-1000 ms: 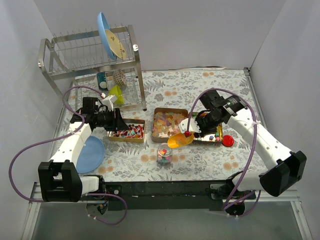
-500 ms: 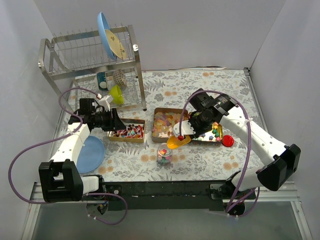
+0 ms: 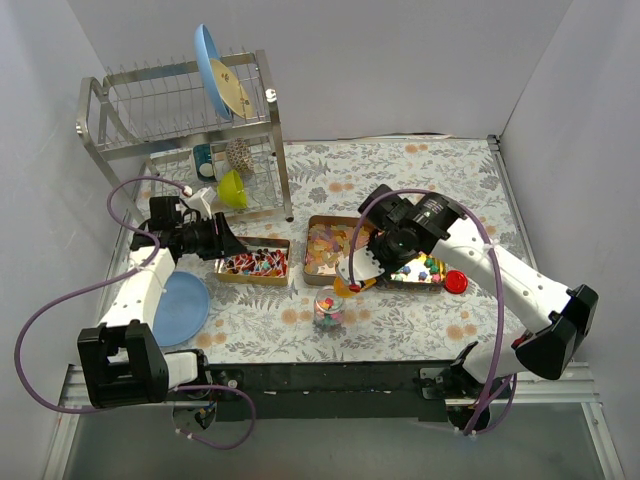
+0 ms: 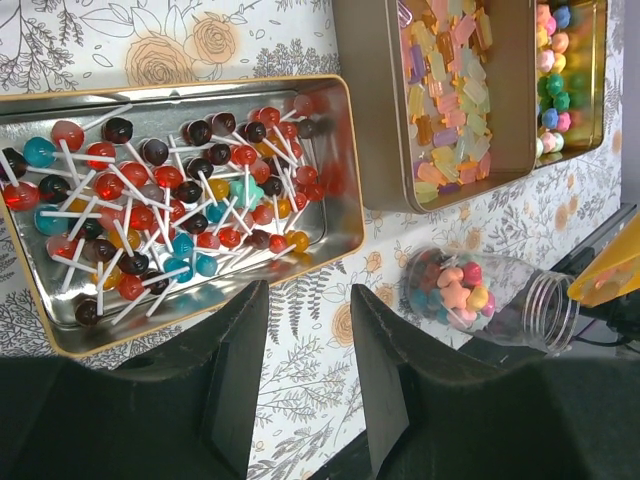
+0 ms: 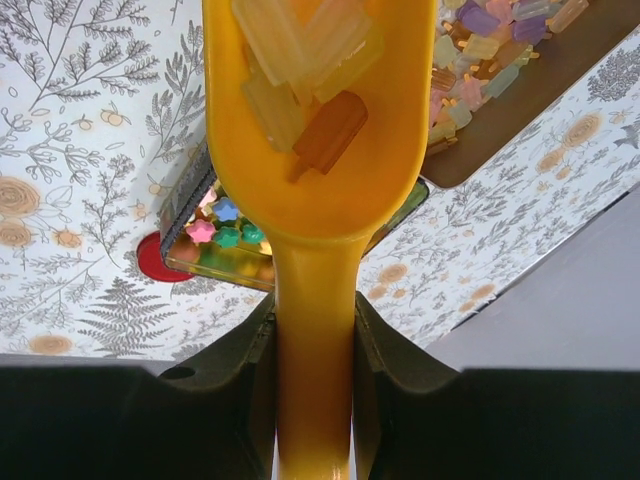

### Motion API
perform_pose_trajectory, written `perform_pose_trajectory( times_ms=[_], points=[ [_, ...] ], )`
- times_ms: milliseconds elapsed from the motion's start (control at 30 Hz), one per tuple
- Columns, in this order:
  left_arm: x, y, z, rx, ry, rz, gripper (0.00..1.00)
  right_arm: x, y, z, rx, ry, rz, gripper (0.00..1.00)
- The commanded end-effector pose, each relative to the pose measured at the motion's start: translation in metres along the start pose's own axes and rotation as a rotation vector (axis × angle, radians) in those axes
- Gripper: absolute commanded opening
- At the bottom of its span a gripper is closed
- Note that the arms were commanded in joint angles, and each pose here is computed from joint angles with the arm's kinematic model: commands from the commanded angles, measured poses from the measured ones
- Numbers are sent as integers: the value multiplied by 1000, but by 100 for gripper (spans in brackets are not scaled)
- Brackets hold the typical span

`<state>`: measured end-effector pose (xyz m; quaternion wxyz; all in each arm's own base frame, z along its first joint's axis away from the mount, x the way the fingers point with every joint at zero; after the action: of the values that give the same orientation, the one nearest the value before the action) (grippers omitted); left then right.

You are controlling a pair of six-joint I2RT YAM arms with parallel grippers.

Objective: Pack the candies
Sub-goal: Place the fake candies in the packing bottle.

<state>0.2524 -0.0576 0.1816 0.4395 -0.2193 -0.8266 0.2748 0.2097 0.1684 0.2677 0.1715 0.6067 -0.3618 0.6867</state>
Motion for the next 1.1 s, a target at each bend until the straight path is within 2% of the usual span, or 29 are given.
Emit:
perform_pose_trajectory(
  times_ms=[0,400,700,1067],
  points=[
    [8,-8,-4,-13,-41,42,38,8,-1,2,41,90,-1,1],
    [12,-15,-4,-35,-49,74,39,16,-10,-6,108,172,25,1],
    [11,-19,-3,-10,-31,115,39,21,-13,-10,143,208,42,1],
    [7,-20,-4,13,-17,141,39,32,-20,-24,231,311,81,1]
  ],
)
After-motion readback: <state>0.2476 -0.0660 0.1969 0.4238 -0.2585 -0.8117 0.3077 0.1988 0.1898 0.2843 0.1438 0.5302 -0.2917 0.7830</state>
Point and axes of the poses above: each gripper's point midway between its finger pads, its own x axis back along the fingers, its own y axis along the line the jaws close on, z = x × y, the point moved 6 cm from there along x, back along the fingers, and after that the axes turned 8 degrees about x, right-handed, at the moved point
